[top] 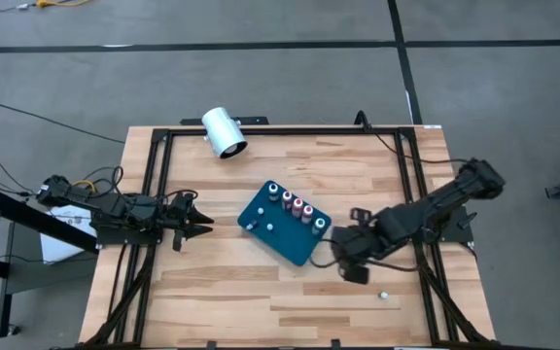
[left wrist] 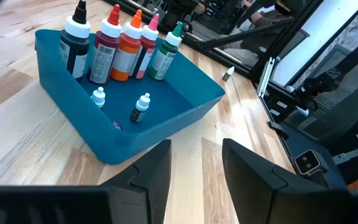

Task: Pick & Place food coloring
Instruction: Put the small green food coloring bottle into the blue bin

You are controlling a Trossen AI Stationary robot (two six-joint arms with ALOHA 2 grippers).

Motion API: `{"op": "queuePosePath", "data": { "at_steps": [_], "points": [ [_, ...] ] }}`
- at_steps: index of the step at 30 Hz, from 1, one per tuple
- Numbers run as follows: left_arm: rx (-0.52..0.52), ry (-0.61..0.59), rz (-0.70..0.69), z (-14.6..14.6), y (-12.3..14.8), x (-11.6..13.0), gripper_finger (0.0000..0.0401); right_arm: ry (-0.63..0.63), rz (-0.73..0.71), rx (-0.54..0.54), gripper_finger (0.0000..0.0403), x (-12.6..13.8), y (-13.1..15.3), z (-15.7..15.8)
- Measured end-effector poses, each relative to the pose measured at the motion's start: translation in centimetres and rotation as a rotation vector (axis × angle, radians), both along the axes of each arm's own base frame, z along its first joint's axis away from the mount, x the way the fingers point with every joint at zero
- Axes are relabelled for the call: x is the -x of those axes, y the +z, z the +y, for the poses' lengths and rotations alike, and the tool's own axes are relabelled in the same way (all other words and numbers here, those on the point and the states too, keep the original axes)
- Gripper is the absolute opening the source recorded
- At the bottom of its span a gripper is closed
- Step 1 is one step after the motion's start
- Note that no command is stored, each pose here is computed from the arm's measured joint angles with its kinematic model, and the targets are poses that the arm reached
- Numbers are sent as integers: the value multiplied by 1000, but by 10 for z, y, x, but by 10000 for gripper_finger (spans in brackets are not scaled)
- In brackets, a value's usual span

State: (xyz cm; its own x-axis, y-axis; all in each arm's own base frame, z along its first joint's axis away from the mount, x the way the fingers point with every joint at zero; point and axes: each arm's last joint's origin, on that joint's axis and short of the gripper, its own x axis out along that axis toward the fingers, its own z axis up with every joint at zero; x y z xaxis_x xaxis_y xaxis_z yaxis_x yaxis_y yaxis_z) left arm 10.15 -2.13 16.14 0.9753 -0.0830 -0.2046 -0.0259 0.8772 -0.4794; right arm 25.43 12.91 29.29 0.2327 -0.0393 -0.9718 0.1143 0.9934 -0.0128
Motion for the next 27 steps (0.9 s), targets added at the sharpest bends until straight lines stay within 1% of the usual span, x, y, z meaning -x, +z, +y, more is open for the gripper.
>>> {"op": "queuePosePath", "data": {
  "at_steps": [4,7,10,15,21,27],
  "points": [
    [1,-2,0,0,0,0,135,16,53,-58,108,30,-9,8],
    [1,-2,0,0,0,0,135,32,72,-66,108,49,-14,16],
    [1,-2,0,0,0,0,135,50,100,-77,108,64,-20,25],
    [1,-2,0,0,0,0,135,126,136,-96,108,86,-29,46],
    [1,-2,0,0,0,0,135,238,135,-102,108,108,-33,66],
    [1,-2,0,0,0,0,135,274,168,-65,108,113,-43,78]
  ]
}}
